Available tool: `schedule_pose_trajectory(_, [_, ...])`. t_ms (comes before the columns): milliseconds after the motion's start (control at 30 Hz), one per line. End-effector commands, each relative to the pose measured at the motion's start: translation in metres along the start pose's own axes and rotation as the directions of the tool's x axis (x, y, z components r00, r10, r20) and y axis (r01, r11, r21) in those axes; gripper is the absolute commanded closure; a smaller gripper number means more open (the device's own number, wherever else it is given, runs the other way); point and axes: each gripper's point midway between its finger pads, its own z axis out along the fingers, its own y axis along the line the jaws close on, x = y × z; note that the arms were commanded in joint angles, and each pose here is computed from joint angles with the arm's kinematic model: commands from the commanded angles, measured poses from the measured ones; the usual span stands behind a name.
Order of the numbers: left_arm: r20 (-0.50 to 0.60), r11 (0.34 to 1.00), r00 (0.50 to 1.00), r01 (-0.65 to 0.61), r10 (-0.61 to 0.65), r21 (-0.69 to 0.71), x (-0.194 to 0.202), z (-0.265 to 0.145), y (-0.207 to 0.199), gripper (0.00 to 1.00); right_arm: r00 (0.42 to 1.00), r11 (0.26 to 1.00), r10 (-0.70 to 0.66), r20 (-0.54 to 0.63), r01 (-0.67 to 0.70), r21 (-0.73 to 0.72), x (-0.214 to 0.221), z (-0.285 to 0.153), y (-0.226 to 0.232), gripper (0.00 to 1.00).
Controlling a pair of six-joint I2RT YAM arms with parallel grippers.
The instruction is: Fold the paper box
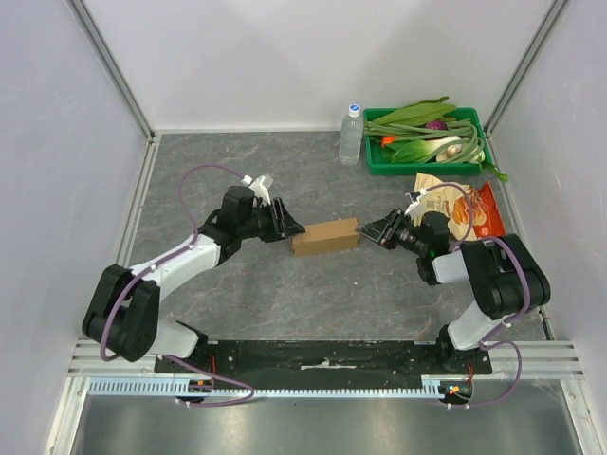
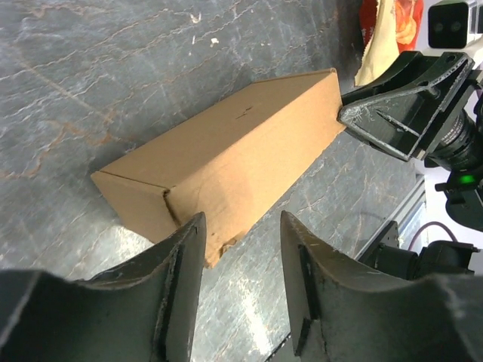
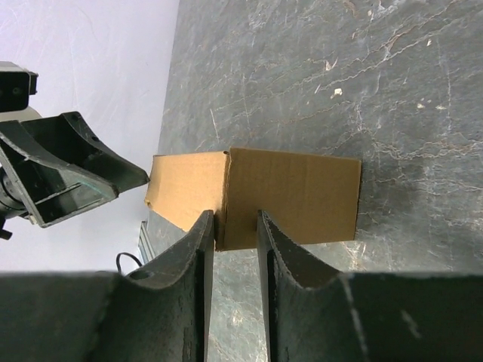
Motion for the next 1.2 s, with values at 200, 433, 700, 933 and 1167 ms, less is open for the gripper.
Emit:
schedule_pose_trajectory(200, [0.043,1.000,0.999,-0.029,0.029,0.007,-0.020,-0.036,-0.005,0.47,0.998,1.000,-0.004,-0.068,0.004,0.004,0.019,-0.003,-0.008,0.74])
schedule_pose_trajectory(433, [-0.056,0.998,0.998,0.003,-0.007,-0.064,0.020,-0.018,0.026,0.51,0.997,1.000,-0.003,-0.073,0.004,0.006,0.022,-0.005,-0.010,0.75])
schedule_pose_trajectory(700, [-0.092,0.993,0.995,0.033,-0.044,-0.113,0.061,-0.014,0.041,0.57,0.997,1.000,-0.013,-0.081,0.015,0.019,0.029,-0.010,-0.015,0.76])
schedule_pose_trajectory(933, [-0.106,0.982,0.994,-0.028,0.008,-0.189,0.078,-0.017,0.051,0.62,0.996,0.998,-0.005,-0.089,0.011,0.067,0.037,-0.015,-0.026,0.80])
schedule_pose_trajectory(1167, [-0.111,0.959,0.993,-0.072,0.043,-0.275,0.104,-0.026,0.062,0.72,0.993,0.990,-0.034,-0.116,0.049,0.129,0.050,-0.029,-0.038,0.82])
